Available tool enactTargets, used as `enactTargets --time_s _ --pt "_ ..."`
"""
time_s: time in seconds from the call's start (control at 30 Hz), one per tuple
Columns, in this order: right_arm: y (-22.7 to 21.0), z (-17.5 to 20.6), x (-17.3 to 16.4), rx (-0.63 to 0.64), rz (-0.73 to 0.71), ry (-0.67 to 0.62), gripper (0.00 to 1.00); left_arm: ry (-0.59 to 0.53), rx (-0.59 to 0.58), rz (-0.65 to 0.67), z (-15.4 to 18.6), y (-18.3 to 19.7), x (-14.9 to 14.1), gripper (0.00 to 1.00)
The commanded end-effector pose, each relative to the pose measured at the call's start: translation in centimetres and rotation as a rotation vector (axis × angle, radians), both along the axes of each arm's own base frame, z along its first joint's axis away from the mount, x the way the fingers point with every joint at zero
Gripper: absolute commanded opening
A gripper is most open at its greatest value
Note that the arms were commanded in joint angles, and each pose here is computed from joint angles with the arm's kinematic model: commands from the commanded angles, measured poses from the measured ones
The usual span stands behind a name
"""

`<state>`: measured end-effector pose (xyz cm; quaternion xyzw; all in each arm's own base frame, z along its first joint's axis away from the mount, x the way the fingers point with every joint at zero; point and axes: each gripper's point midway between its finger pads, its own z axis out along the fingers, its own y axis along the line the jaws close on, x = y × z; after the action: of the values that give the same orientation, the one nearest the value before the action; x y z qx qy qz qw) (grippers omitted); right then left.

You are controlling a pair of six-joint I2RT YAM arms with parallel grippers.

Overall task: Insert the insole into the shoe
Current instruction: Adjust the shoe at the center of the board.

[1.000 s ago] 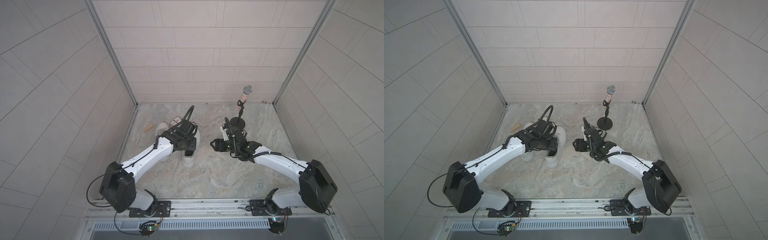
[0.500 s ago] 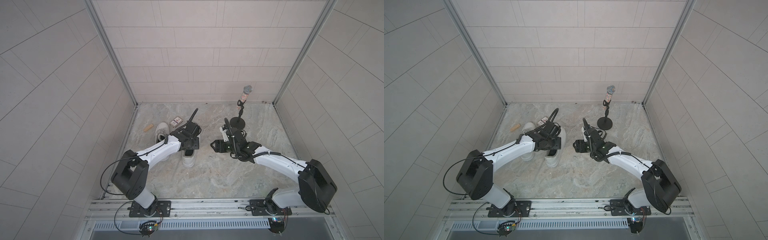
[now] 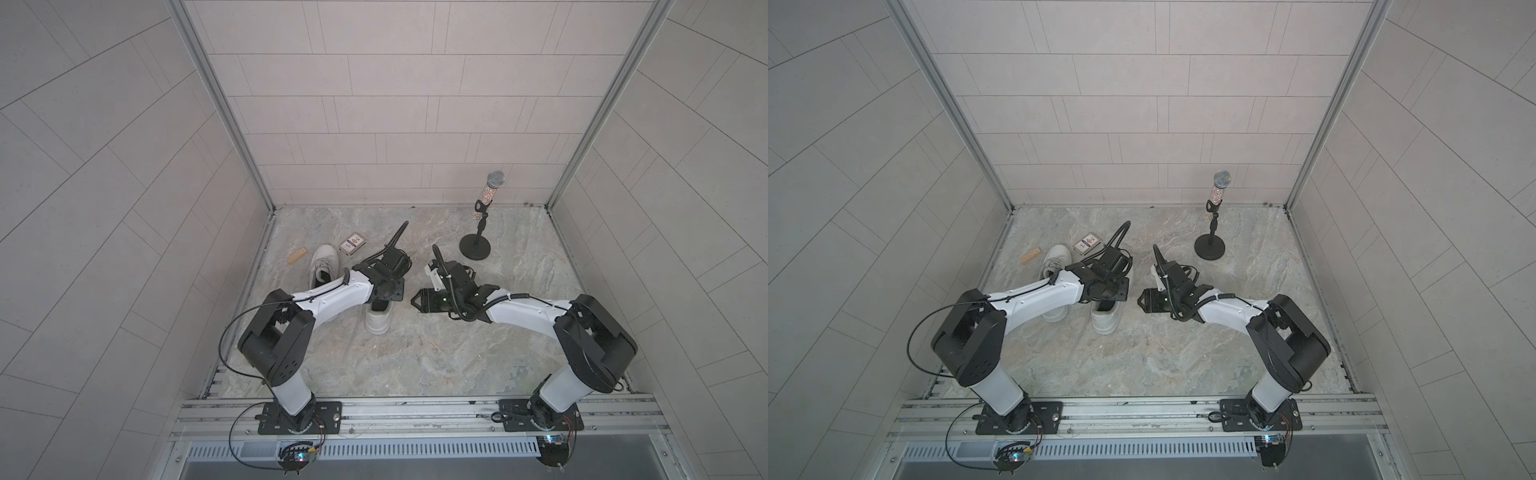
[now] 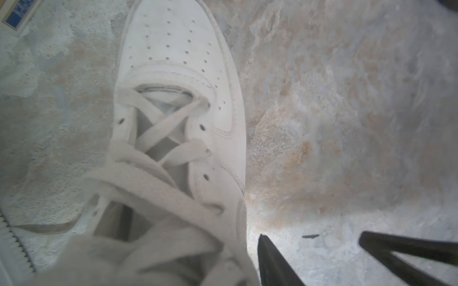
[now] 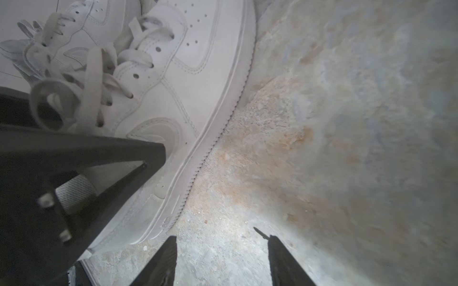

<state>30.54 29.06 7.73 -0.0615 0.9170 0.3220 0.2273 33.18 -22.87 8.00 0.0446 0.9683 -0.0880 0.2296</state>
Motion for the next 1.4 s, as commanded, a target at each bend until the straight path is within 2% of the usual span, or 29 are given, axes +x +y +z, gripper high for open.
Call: enactTargets --time_s 0.0,0.17,0.33,0.53,0.63,0.7,0.83,1.07,1.23,1.37 --pt "1.9 0.1 0.2 0.121 -0.024 0.013 0.58 -0.027 -0.182 -0.016 2.4 -2.3 0.4 0.41" --pt "4.1 -1.5 0.4 0.209 -0.053 0.053 0.58 0.000 -0.273 0.001 2.5 -2.8 0.2 0.33" --pt "5.4 -3.3 0.1 0.197 -0.047 0.087 0.57 0.038 -0.380 0.059 1.8 -2.9 0.2 0.19" --pt "4.7 -4.1 0.0 0.148 -0.052 0.082 0.56 0.035 -0.425 0.124 3.2 -2.3 0.3 0.14" --pt "4.5 -3.6 -0.1 0.129 -0.041 0.071 0.57 0.027 -0.410 0.141 3.9 -1.7 0.2 0.24" --pt "4.0 -2.9 -0.1 0.107 -0.031 0.052 0.58 0.026 -0.383 0.145 4.3 -1.2 -0.2 0.35" --pt "2.9 -1.5 0.1 0.068 -0.011 0.023 0.60 0.021 -0.319 0.146 5.1 0.1 -0.8 0.48" --pt "0.8 0.9 0.4 0.024 0.000 -0.026 0.63 0.015 -0.125 0.129 5.1 3.7 -2.4 0.50" --pt "-0.1 1.7 0.1 0.015 -0.001 -0.042 0.64 -0.042 0.083 0.120 5.1 7.3 -2.9 0.52" --pt "-0.6 2.2 -0.2 0.016 -0.002 -0.051 0.66 -0.058 0.161 0.098 4.3 8.2 -2.6 0.57"
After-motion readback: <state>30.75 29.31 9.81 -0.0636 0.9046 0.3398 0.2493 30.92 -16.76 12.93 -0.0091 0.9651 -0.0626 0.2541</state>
